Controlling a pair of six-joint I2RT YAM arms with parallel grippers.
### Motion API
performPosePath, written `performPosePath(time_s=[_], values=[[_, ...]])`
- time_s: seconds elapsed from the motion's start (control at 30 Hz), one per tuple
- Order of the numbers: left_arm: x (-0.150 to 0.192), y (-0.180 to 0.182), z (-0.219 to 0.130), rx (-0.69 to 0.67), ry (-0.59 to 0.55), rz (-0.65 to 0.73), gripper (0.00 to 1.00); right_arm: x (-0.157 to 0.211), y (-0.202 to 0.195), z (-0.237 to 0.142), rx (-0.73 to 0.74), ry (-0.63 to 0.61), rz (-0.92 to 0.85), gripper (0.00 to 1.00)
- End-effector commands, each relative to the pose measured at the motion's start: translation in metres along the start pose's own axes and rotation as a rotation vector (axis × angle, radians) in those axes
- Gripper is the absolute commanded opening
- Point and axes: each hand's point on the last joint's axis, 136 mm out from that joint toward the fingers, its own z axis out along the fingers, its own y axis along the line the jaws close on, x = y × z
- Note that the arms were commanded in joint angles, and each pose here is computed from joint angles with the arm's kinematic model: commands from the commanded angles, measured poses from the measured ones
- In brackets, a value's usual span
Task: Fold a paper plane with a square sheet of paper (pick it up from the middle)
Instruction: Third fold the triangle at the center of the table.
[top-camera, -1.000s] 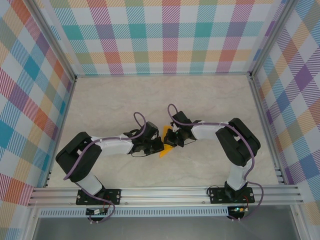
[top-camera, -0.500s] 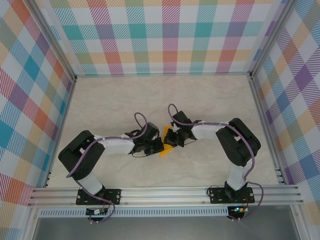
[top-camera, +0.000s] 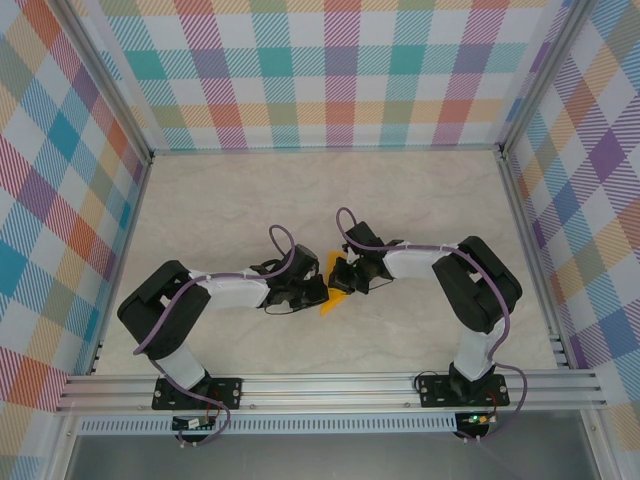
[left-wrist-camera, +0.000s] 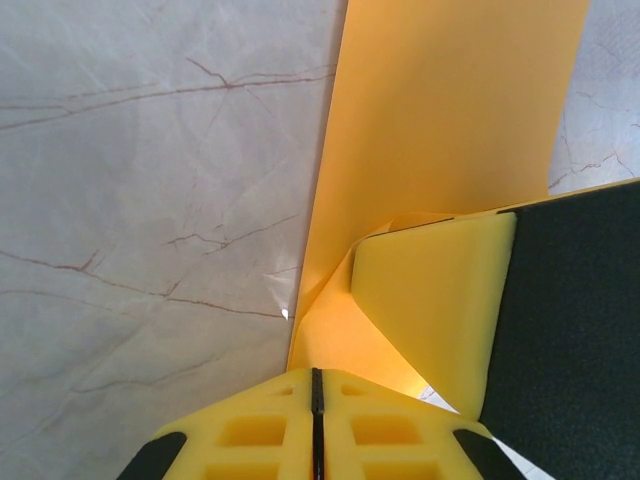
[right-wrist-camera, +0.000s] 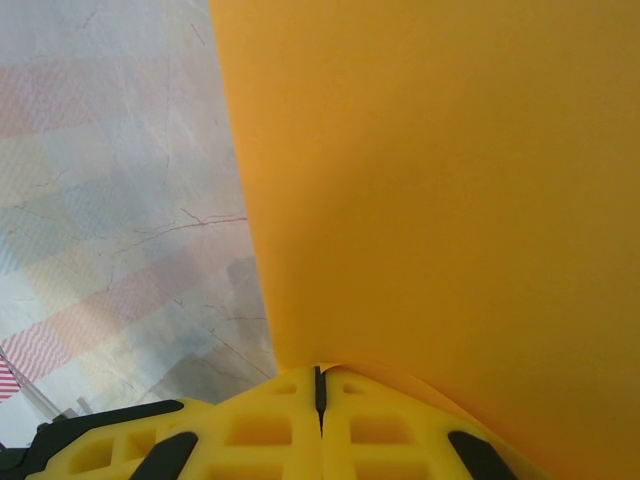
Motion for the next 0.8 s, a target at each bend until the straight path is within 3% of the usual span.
performPosePath(time_s=[0.0, 0.17, 0.37, 0.5, 0.6, 0.77], values=[[0.006, -0.004, 0.007, 0.027, 0.020, 0.020, 0.09, 0.006, -0.009, 0.001, 0.040, 0.015, 0.017, 0.05], [0.011, 0.011, 0.011, -0.027, 0.039, 0.007, 0.08, 0.005, -0.005, -0.003, 0.031, 0.009, 0.023, 0.08], [0.015, 0.026, 0.009, -0.095, 0.046, -0.003, 0.05, -0.001, 0.006, -0.021, 0.012, -0.038, 0.045, 0.23], [0.016, 0.028, 0.008, -0.103, 0.051, -0.003, 0.05, -0.010, -0.001, -0.047, 0.050, -0.145, 0.074, 0.32], [0.017, 0.027, 0.009, -0.103, 0.054, 0.001, 0.05, -0.008, -0.007, -0.061, 0.074, -0.192, 0.062, 0.31], [0.016, 0.025, 0.009, -0.100, 0.056, 0.005, 0.05, 0.008, -0.007, -0.052, 0.006, -0.131, 0.053, 0.22]])
